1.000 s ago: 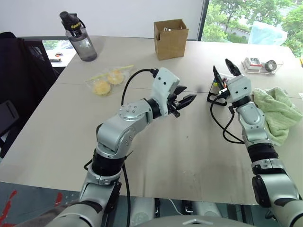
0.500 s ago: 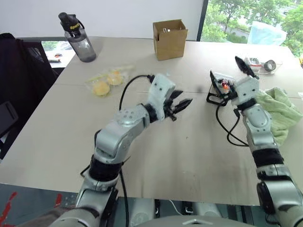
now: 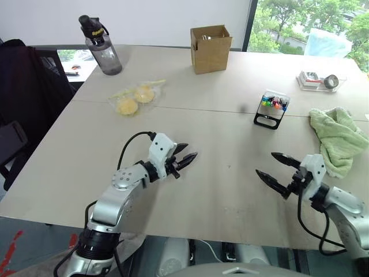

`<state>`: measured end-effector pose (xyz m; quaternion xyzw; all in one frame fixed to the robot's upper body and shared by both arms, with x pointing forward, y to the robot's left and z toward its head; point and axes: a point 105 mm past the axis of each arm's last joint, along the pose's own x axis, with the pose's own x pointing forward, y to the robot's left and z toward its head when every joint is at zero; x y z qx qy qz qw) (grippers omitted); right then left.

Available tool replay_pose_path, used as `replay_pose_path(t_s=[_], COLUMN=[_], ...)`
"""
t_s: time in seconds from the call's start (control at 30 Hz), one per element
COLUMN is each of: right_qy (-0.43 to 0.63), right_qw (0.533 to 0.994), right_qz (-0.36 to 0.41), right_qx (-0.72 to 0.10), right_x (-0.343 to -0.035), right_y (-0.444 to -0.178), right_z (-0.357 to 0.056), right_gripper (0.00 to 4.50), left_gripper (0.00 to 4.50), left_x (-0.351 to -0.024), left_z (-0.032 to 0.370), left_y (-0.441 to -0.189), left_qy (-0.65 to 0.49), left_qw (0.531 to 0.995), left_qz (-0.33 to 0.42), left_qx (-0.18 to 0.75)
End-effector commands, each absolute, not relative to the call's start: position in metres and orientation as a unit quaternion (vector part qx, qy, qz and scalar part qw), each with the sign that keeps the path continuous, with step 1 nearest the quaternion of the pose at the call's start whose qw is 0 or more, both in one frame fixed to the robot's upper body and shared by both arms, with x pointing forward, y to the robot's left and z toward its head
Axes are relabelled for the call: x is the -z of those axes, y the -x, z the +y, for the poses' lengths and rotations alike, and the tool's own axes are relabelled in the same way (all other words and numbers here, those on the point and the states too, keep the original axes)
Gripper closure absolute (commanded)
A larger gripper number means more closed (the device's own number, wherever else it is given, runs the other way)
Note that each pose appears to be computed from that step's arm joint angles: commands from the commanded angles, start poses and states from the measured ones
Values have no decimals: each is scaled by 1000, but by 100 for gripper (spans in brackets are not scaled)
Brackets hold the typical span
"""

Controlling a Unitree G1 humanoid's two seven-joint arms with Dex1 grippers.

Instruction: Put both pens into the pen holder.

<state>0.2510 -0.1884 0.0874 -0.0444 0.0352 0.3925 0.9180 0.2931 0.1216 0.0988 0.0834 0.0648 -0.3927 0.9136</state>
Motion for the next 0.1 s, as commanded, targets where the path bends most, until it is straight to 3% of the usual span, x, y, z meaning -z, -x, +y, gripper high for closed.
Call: replay_pose_path(t_s=[0.03,0.1], right_qy=[49,45], right_qw=[915,916], right_qz=[34,41], right_qx=[-398,-397], right_x=[-96,-94], right_y=[-246,-245], right_z=[-198,-200], right_gripper=[6,6], left_gripper=[224,224], left_x=[-109,-110], left_z=[125,124], left_y=[-288,-286], left_qy=[-99,-100], left_qw=[911,908], left_qz=[42,43], left_qx=[398,404])
